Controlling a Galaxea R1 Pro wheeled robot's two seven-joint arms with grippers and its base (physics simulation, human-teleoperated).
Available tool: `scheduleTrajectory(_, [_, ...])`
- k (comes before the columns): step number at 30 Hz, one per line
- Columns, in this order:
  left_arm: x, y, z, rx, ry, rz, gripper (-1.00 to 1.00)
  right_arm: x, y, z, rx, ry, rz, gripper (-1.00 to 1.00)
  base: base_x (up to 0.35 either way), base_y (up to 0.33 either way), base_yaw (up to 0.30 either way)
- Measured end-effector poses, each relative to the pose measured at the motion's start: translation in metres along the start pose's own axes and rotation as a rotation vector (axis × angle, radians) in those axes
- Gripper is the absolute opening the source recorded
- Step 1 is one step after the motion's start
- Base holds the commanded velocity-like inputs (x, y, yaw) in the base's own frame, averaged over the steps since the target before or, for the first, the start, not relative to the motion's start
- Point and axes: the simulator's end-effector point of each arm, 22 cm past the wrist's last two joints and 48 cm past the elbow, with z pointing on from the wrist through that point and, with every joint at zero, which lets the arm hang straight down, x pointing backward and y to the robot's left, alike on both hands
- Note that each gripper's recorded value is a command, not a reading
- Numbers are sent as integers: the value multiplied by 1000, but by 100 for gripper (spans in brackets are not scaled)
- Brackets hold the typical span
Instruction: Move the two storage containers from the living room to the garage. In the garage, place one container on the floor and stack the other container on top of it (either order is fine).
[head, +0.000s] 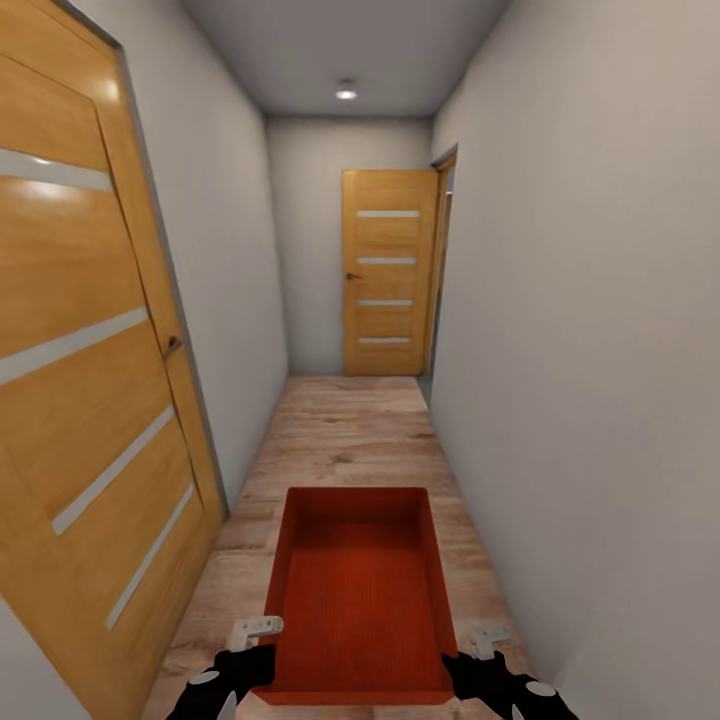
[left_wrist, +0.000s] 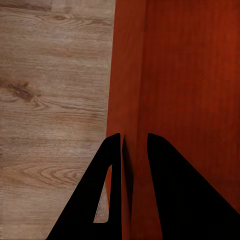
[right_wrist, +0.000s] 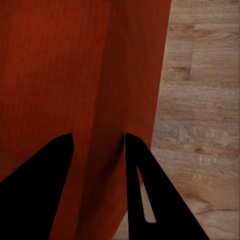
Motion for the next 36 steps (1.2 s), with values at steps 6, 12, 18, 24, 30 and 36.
scheduleTrajectory(6, [0, 0, 0, 0, 0, 1, -100, 0, 0, 0, 0, 0, 0, -100, 321, 122, 0])
scheduleTrajectory(12, [0, 0, 0, 0, 0, 0, -100, 0, 0, 0, 0, 0, 0, -100, 321, 113, 0])
scheduleTrajectory(18, [0, 0, 0, 0, 1, 0, -100, 0, 0, 0, 0, 1, 0, -100, 321, 111, 0])
scheduleTrajectory(24, [0, -1, 0, 1, 1, 0, -100, 0, -1, 0, -1, 1, 0, -100, 321, 110, 0])
scheduleTrajectory(30, [0, -1, 0, 0, 1, 0, -100, 0, 0, 0, -1, 1, 0, -100, 321, 98, 0])
scheduleTrajectory(36, [0, -1, 0, 0, 1, 0, -100, 0, -1, 0, 0, 1, -1, -100, 322, 17, 0])
